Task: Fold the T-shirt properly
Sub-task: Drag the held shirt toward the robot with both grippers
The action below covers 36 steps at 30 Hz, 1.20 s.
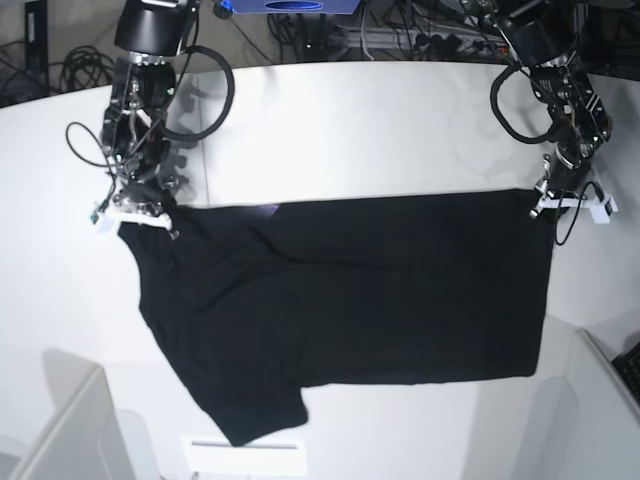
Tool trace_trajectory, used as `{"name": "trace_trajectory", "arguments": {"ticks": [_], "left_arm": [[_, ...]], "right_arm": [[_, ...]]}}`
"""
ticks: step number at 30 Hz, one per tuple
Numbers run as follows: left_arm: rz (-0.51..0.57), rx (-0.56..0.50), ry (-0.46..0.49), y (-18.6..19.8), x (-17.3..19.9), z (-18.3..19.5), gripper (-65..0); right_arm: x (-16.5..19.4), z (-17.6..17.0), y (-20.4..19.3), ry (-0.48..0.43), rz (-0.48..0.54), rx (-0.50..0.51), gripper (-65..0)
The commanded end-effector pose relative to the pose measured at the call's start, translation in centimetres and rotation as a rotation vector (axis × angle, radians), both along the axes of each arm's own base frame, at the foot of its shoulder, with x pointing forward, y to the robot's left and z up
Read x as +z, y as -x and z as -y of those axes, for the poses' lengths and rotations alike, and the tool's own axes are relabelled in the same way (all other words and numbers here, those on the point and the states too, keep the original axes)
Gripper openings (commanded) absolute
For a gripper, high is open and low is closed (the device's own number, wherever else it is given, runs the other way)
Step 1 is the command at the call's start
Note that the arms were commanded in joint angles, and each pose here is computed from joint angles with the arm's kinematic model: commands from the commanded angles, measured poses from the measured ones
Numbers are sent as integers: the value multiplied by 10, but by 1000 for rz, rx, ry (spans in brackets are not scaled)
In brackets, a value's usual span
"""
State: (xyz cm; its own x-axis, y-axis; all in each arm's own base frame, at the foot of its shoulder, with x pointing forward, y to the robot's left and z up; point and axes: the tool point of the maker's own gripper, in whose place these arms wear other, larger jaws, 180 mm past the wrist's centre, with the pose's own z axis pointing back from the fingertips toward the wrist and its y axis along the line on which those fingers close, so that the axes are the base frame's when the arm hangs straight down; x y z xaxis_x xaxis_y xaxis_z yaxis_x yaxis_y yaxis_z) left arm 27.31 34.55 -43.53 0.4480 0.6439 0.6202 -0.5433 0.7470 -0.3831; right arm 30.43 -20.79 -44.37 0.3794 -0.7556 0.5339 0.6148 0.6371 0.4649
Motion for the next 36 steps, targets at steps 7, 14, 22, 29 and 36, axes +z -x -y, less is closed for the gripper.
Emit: {"name": "trace_trajectory", "arguments": {"ticks": [7,14,22,29,36], "left_arm": [[-97,-48,-45,28,-3,-1,-650],[-137,-77,-106,58,2,-7,-650],[-170,-119,-165,89,13,-5,-650],[-199,-55,-213,121,25,-32,-650],[-247,-67,-230,140,23,-38,-650]], "right_arm": [[16,6,19,34,19,-6,-650],[16,7,41,51,2,-2,-650],[30,-9,67,6,-37,69,-650],[30,-14,100,3,-75,70,-650],[17,-15,135,2,-154,71,-650]]}}
